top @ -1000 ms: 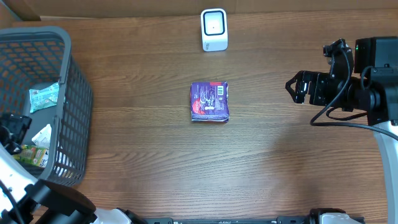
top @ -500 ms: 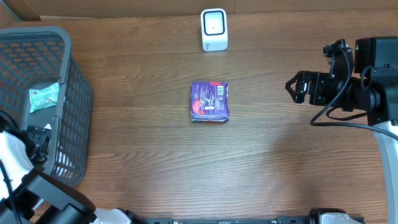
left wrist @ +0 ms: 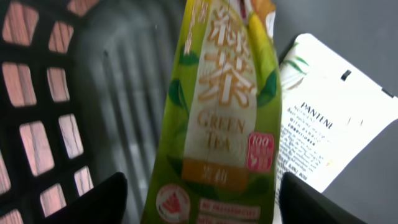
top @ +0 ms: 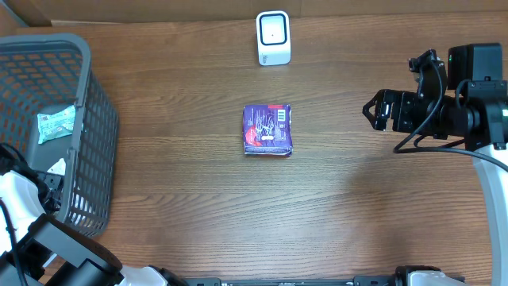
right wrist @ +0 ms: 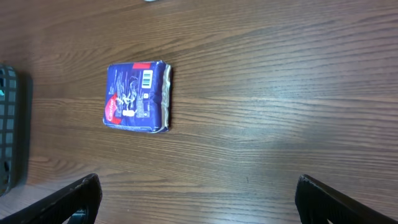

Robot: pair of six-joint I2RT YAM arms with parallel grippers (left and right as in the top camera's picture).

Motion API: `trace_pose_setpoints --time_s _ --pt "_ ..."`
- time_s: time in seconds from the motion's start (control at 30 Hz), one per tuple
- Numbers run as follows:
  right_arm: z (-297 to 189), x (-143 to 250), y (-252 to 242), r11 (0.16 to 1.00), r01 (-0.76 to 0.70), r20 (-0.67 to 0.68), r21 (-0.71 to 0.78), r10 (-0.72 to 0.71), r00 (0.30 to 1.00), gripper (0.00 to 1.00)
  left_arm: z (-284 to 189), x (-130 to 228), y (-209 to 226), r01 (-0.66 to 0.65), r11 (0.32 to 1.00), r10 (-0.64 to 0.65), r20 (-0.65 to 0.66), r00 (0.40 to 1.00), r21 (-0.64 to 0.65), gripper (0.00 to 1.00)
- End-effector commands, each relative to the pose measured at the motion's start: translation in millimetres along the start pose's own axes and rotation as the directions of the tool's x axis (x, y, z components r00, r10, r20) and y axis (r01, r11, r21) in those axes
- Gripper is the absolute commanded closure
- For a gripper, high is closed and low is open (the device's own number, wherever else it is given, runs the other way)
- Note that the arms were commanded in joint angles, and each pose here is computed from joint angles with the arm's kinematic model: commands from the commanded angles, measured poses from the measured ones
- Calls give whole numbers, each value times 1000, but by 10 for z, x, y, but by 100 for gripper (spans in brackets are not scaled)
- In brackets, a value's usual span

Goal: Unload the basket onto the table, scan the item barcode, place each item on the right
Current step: 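Reach the left gripper into the basket and grasp the green tea pouch, then place the green tea pouch left of the purple bag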

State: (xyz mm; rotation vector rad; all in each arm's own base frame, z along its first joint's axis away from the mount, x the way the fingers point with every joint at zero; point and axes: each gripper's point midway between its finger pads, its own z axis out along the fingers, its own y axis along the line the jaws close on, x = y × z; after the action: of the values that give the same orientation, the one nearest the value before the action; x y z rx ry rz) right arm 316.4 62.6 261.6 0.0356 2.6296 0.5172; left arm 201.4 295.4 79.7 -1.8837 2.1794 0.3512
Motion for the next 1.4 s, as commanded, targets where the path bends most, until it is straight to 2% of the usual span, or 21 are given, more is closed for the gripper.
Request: trace_pose_setpoints --time_s 0.0,0.07,0.13,0.27,0.3,0.33,0.43,0.6,0.73,0.9,1.03,1.07,1.17,1.2,1.3,1.37 --pt "-11 -17 7 1000 3 3 -4 -3 1000 0 83 35 59 4 1000 -4 8 1000 -21 16" --pt "-11 -16 6 1000 3 2 -4 -3 1000 0 108 47 60 4 1000 -3 11 1000 -20 15" --pt "-11 -12 7 1000 2 1 -5 -2 1000 0 134 53 57 2 1000 -2 15 1000 -17 18" --pt "-11 -11 6 1000 2 0 -4 -2 1000 0 189 92 67 2 1000 -2 15 1000 -17 39" --pt "-11 -10 6 1000 2 0 -4 -2 1000 0 199 104 71 2 1000 -2 14 1000 -18 47" --pt "-11 -9 6 1000 2 0 -4 -2 1000 0 202 108 72 2 1000 -2 13 1000 -18 72" --pt "-11 -10 6 1000 2 0 -4 -2 1000 0 182 104 52 1 1000 -1 7 1000 -8 96" --pt "-11 -10 6 1000 2 0 -4 -2 1000 0 18 29 -12 -16 1000 16 -8 1000 14 96" --pt "-11 -12 6 1000 2 1 -4 -2 1000 0 -337 -161 -146 -59 997 59 9 998 51 96" --pt "-11 -11 6 1000 2 0 -4 -2 1000 0 -1045 -377 -404 -152 983 146 61 987 105 96" --pt "-11 -36 9 1000 6 10 -5 -6 1000 0 -1784 -408 -742 -309 933 282 156 947 186 96" --pt "-12 -68 13 1000 11 23 -7 -11 1000 0 -2126 -332 -932 -412 880 368 211 906 237 96" --pt "-14 -126 21 1000 20 46 -9 -20 999 0 -2603 -115 -1191 -558 772 481 293 826 304 96" --pt "-16 -153 25 1000 24 57 -10 -24 998 0 -2864 59 -1311 -629 705 533 339 775 329 96" --pt "-17 -178 29 1000 28 67 -11 -27 997 0 -3153 369 -1457 -699 620 587 380 715 357 96" --pt "-18 -185 30 1000 29 70 -12 -28 997 0 -3275 687 -1589 -751 540 642 392 659 380 96"
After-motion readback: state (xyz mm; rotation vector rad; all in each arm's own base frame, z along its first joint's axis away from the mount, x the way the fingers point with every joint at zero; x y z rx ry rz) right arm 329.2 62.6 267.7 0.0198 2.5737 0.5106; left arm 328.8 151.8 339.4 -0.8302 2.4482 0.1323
